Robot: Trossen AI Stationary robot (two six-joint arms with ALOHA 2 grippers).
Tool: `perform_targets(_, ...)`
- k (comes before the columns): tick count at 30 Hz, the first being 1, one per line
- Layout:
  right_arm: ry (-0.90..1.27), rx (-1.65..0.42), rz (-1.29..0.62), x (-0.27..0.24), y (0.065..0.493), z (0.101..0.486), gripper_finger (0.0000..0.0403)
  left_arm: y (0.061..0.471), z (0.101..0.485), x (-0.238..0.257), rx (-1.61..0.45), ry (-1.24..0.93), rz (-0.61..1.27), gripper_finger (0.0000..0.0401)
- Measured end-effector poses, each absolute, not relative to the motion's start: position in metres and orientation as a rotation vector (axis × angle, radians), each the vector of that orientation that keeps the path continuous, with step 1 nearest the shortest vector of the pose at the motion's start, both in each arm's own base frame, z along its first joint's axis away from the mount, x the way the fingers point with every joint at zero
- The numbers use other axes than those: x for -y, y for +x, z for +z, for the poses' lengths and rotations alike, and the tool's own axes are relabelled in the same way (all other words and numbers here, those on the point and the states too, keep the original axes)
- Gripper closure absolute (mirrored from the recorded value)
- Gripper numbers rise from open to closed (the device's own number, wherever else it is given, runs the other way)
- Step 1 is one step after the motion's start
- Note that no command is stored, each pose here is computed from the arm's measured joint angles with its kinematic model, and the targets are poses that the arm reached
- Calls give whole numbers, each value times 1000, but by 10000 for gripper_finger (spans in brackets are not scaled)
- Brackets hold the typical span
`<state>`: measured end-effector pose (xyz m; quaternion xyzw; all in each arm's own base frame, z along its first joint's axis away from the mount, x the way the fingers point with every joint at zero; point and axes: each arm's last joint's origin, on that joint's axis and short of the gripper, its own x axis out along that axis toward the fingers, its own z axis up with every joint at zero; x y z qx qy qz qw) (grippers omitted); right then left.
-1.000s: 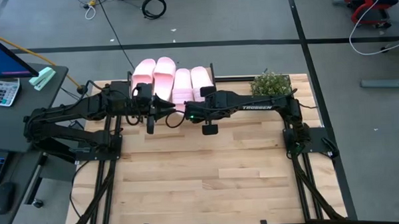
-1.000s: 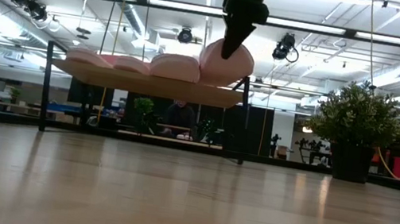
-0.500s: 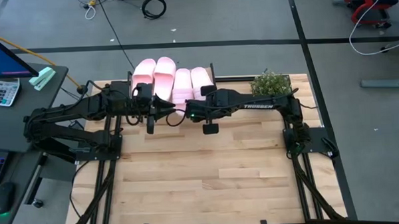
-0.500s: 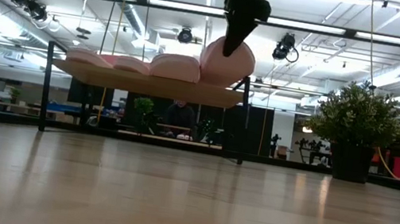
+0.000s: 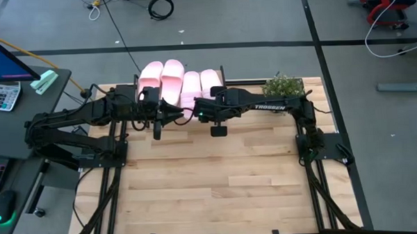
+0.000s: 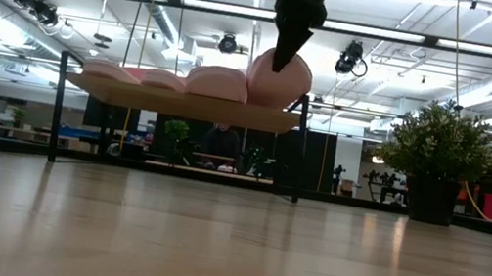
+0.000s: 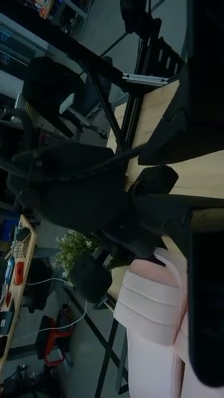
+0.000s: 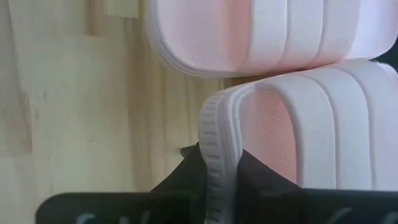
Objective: Pick and place slides into the shelf
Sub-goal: Put the pink slides on the shelf
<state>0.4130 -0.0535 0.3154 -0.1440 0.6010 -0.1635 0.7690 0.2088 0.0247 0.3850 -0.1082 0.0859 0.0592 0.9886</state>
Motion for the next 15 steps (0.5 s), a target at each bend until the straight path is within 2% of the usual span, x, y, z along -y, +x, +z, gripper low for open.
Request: perform_targets(15,-335,-1301,-352,56,414,316,317,209,385,-25,-172,-226,120,312)
